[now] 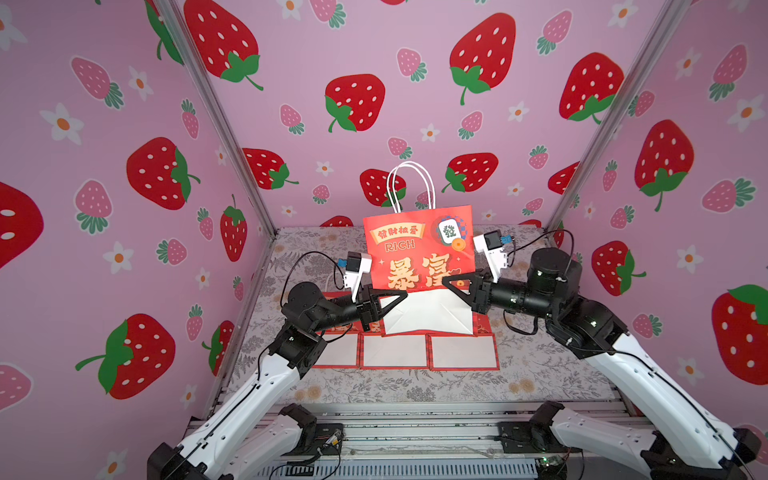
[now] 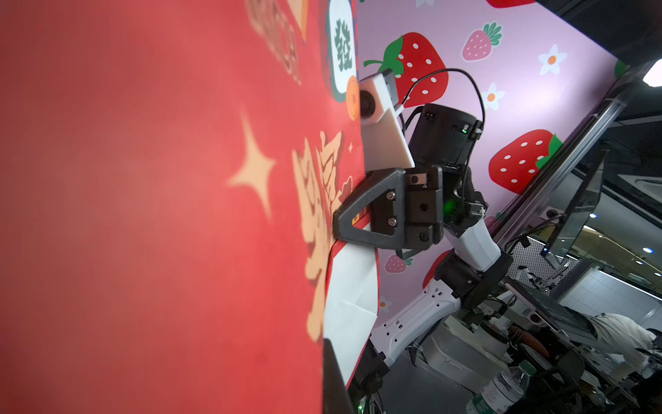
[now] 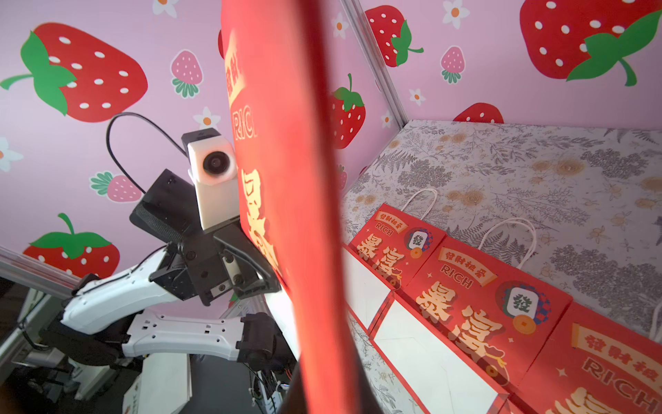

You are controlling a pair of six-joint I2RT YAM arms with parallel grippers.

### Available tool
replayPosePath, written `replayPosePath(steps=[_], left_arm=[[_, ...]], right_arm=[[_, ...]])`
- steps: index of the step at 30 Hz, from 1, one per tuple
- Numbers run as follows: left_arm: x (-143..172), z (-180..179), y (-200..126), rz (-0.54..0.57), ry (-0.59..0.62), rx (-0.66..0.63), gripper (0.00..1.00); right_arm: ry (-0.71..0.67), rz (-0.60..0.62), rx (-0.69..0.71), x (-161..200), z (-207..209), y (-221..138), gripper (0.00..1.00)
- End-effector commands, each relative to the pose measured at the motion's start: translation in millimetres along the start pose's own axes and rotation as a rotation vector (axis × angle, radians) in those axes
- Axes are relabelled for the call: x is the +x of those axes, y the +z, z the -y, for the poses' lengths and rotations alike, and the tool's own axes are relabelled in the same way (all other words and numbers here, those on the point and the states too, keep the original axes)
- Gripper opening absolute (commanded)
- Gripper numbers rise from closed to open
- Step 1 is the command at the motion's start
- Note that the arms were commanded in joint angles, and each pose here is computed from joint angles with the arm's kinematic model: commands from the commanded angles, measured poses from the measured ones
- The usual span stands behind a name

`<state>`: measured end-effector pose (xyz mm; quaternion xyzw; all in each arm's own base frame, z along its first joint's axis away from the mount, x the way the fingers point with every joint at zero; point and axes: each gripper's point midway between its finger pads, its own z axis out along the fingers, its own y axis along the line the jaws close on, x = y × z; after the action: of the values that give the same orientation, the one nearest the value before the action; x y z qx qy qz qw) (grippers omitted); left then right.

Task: Put away the paper bag
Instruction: Press the paper bag.

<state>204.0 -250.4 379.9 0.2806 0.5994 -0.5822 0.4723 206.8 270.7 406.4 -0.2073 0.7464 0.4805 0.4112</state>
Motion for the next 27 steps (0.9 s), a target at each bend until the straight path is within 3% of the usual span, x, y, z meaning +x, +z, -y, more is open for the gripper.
replayPosePath(steps=[1, 3, 6, 12, 19, 24, 27], left_arm=[[-17.4, 5.9, -3.3, 0.055, 0.060, -0.024, 0.00], [-17.4, 4.2, -2.9, 0.055, 0.056, -0.030, 0.00], [-16.4, 1.8, -0.2, 0.047, 0.040, -0.027, 0.00], [-13.3, -1.6, 5.2, 0.026, 0.011, -0.012, 0.00], [-10.3, -7.2, 9.8, 0.018, -0.010, -0.018, 0.00], [-7.0, -15.8, 13.9, 0.013, -0.029, -0.037, 0.00], [-4.8, -23.0, 14.7, 0.015, -0.038, -0.063, 0.00]], right_arm=[[-0.025, 0.030, -0.008, -6.5, -7.8, -14.4, 0.21], [-0.028, 0.046, 0.010, -6.4, -5.7, -21.3, 0.34], [-0.032, 0.075, 0.039, -9.1, -2.1, -30.2, 0.41], [-0.040, 0.092, 0.061, -10.3, 2.9, -32.9, 0.32], [-0.025, 0.059, 0.036, -7.4, 5.7, -21.2, 0.32], [-0.020, 0.037, 0.041, -5.9, 10.7, -13.6, 0.11], [-0.010, 0.040, 0.071, -4.6, 18.3, -13.2, 0.03]])
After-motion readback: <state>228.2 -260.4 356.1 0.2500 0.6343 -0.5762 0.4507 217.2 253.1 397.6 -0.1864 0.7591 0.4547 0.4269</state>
